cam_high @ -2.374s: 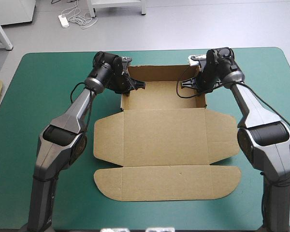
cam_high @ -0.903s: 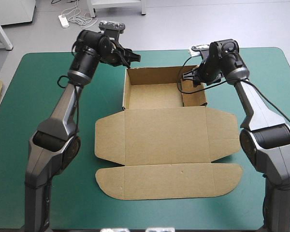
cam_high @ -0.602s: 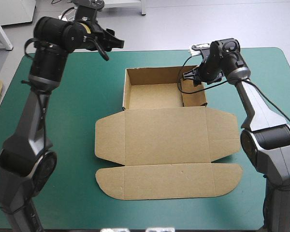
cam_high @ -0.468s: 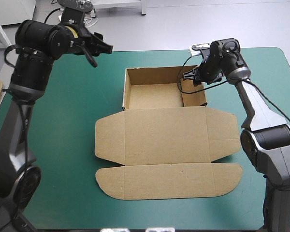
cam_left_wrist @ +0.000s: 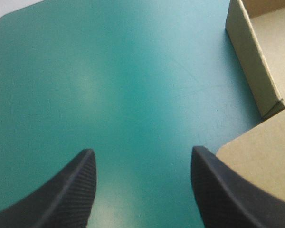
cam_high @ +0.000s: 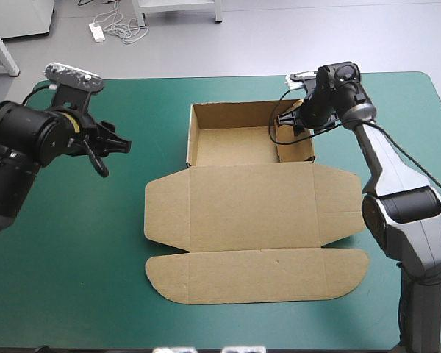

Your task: Fold the box

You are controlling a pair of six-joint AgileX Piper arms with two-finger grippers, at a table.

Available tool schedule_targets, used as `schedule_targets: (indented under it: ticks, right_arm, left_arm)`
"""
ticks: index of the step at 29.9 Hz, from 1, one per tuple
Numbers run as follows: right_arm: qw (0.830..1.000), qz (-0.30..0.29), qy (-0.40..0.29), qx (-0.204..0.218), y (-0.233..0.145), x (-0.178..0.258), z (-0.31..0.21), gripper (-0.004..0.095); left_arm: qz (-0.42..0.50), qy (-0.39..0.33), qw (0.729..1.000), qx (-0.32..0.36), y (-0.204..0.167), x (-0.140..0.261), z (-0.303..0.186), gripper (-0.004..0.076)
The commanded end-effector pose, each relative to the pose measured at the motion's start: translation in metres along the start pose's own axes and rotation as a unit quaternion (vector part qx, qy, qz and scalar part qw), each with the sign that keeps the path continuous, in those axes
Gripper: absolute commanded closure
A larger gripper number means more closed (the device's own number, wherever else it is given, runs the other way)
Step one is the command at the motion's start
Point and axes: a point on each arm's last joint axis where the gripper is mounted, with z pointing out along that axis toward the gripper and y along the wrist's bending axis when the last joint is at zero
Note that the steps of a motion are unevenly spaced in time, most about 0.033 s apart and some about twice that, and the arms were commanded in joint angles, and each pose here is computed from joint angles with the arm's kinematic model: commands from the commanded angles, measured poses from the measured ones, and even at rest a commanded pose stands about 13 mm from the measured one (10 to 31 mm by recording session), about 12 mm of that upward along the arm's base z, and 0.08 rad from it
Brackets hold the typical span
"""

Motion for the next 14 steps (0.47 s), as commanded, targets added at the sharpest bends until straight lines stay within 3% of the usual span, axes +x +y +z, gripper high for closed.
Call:
schedule_targets:
  ticks: [1,4,9,14]
  right_arm:
    - [1.000,-0.001,-0.026,-0.003,-0.002,-0.005,-0.021,0.0427]
    - [1.000,-0.001,-0.016,-0.002,-0.002,-0.004,-0.011,0.0516]
    - [1.000,-0.008,-0.016,-0.003,-0.002,-0.004,-0.011,0.0904]
    - [0.999,-0.017,-0.031,0.019,-0.006,-0.005,-0.024,0.0925]
  left_arm:
    - [-0.022,-0.009,1.000,-0.015,0.011,0.017,-0.029,0.0300]
    - [-0.027,-0.017,0.999,-0.015,0.014,0.023,-0.037,0.0300]
    - [-0.031,-0.026,0.999,-0.017,0.016,0.025,-0.043,0.0300]
    - [-0.029,-0.026,0.999,-0.022,0.017,0.025,-0.043,0.0300]
